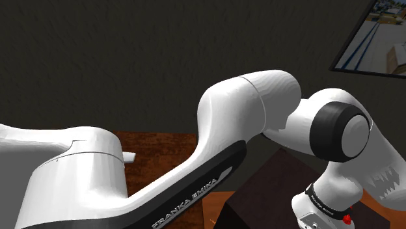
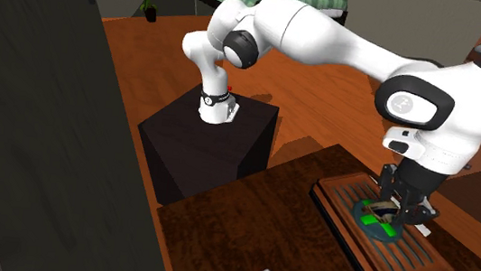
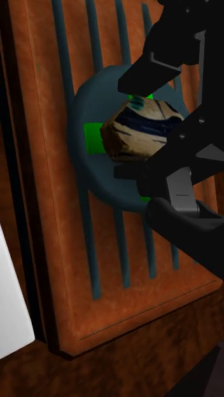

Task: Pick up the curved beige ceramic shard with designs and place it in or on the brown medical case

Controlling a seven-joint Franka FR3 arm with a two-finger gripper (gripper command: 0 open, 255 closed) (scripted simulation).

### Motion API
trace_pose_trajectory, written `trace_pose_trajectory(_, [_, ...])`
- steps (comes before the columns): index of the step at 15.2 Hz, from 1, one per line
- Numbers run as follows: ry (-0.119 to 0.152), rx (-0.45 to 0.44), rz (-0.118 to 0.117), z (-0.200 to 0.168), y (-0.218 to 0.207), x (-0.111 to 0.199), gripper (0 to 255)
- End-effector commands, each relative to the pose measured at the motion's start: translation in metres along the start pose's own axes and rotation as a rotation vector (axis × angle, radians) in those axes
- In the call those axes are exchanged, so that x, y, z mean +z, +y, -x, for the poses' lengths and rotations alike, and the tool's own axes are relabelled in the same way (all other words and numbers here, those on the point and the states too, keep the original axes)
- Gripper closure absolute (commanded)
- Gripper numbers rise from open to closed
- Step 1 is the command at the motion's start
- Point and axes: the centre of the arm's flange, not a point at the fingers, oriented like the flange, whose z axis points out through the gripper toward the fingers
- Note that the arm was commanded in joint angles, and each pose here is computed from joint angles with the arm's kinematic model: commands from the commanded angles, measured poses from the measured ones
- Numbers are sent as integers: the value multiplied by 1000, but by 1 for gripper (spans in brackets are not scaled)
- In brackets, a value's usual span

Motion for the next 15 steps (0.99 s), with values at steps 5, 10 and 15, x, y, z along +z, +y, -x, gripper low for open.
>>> trace_pose_trajectory(5, [1,0,1,0,1,9,255])
trace_pose_trajectory(10, [1,0,1,1,0,9,0])
trace_pose_trajectory(15, [1,0,1,0,1,-4,0])
